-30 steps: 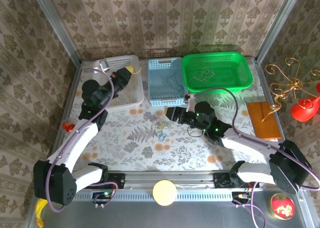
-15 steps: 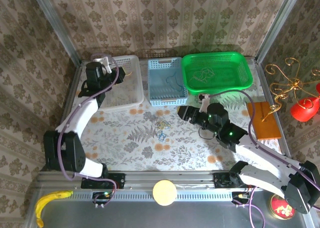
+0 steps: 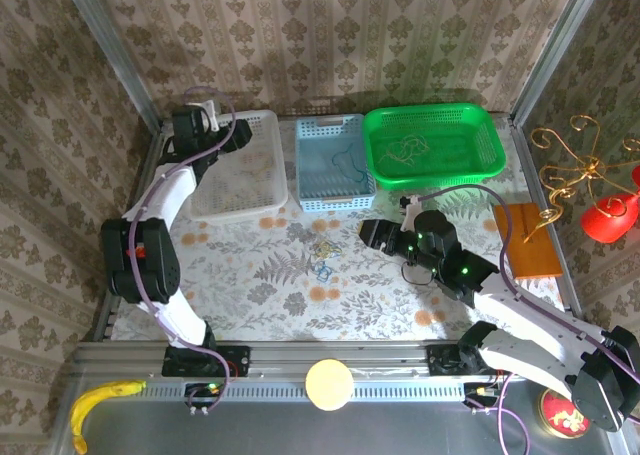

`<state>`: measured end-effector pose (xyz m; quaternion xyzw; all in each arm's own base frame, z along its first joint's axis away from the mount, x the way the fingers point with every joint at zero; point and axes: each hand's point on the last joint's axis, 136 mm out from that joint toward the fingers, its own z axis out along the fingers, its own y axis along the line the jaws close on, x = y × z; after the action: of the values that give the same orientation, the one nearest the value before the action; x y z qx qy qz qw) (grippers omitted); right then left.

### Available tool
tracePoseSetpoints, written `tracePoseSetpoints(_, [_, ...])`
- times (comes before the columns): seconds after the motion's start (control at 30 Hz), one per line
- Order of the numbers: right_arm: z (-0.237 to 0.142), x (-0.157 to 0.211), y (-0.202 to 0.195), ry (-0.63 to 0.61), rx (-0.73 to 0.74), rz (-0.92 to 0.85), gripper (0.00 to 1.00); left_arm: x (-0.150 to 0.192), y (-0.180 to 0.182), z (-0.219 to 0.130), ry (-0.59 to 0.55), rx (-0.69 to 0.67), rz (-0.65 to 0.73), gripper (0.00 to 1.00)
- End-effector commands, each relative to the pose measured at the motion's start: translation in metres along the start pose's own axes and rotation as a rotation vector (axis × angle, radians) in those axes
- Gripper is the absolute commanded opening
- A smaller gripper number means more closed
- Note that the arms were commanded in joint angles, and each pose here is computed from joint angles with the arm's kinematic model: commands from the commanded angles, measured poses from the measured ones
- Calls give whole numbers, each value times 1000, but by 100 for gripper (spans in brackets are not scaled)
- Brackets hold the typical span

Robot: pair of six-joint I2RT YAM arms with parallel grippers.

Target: Untangle the cables

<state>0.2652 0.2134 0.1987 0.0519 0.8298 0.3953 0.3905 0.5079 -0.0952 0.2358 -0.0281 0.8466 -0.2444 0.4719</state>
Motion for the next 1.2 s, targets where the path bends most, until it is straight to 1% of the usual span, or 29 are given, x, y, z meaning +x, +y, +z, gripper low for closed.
tracePoseSetpoints(0.0, [4,3,-6,21,29,-7,63,-28,-26,-31,-71,54,27,75])
tracePoseSetpoints(0.1, [13,10,-10,62,44,-8,63,-27,-45,-47,-87,109,15,80])
tracePoseSetpoints(0.23, [27,22,-14,124,66,-17,63,-7,-71,-64,-67,177,-2,84])
tracePoseSetpoints(0.3, [34,30,-18,155,81,-25,63,8,-82,-71,-45,204,-6,86])
tracePoseSetpoints(0.47, [50,51,-23,222,116,-57,62,64,-97,-88,31,239,-34,93])
tracePoseSetpoints(0.5, [53,55,-24,237,124,-66,61,76,-99,-91,41,247,-46,99])
tracePoseSetpoints(0.6, [64,68,-25,279,134,-73,60,115,-105,-98,93,256,-66,100])
tracePoseSetpoints(0.7, [73,76,-25,303,143,-71,58,153,-104,-105,145,232,-66,100])
tracePoseSetpoints(0.83, [87,90,-32,341,173,-52,55,188,-98,-112,191,207,-79,100])
tracePoseSetpoints(0.97, [99,97,-31,359,165,-27,54,201,-92,-115,198,191,-89,100])
tracePoseSetpoints(1.17, [113,101,-30,372,160,9,54,205,-90,-115,210,185,-91,100])
